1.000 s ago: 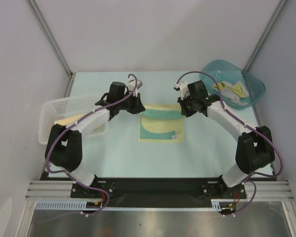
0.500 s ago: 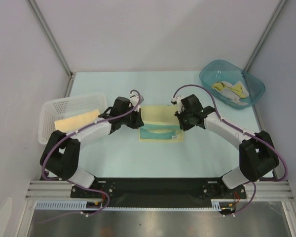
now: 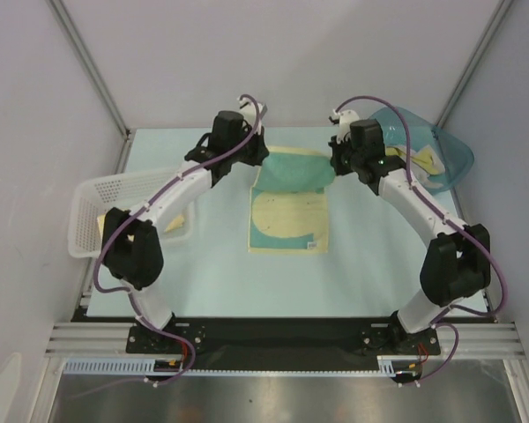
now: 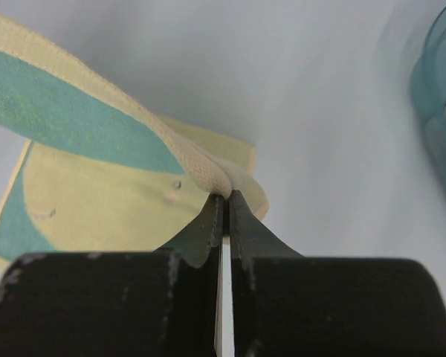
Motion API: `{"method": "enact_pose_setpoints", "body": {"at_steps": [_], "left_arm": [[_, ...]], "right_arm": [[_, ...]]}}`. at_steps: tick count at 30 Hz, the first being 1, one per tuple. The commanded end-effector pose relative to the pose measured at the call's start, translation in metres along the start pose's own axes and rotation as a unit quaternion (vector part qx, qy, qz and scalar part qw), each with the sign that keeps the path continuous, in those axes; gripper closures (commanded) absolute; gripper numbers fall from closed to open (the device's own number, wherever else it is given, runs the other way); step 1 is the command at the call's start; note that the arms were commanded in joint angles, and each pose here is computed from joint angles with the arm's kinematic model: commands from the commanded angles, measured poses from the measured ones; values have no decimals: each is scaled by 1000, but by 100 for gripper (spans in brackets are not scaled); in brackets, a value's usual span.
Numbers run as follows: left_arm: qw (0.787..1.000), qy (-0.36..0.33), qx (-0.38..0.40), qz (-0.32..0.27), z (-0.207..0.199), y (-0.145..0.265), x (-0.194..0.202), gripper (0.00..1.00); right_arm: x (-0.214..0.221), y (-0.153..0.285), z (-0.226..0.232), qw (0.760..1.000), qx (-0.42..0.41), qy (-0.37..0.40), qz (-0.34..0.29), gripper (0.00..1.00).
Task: Fold and stack the towels
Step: Fold the towel
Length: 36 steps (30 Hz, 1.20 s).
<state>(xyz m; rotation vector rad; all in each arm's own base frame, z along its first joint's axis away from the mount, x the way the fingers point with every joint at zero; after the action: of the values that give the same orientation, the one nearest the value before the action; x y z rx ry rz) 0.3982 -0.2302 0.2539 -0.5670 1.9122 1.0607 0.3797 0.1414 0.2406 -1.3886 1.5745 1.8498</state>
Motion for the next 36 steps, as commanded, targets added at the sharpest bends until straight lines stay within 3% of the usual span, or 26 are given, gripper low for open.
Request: {"method": "enact_pose_setpoints", "body": {"at_steps": [1,6,14,24,36], "left_arm": [[1000,-10,-24,2,17,-14,-19,100],[1000,-9,-21,-9,30,-27,-23,100],[1000,-12,6,17,38,-33,19,100],[998,24,26,56,36,-10,73,100],[995,29,34,85,24,21,110,100]], "right_arm": [[-34,-22,-19,998,2,24,-65,100],[-36,-45,-24,997,-10,47,-57,100],[6,-54,-9,998,-43,43,-7,100],[62,-34,24,994,-78,47,62,100],[80,-3,49,990,-100,39,87,100]]}}
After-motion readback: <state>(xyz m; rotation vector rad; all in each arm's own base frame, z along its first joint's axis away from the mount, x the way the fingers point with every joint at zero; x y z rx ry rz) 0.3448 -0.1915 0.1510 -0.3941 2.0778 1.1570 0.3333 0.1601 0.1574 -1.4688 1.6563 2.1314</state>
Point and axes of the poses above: each gripper's point midway between its finger pads, its own y axis back along the fingers, its own z axis along the line the jaws close on, x = y × z, the point moved 7 cm from there along y, back along the fingers, and after that the axes turned 6 degrees about y, right-handed, at the moved point
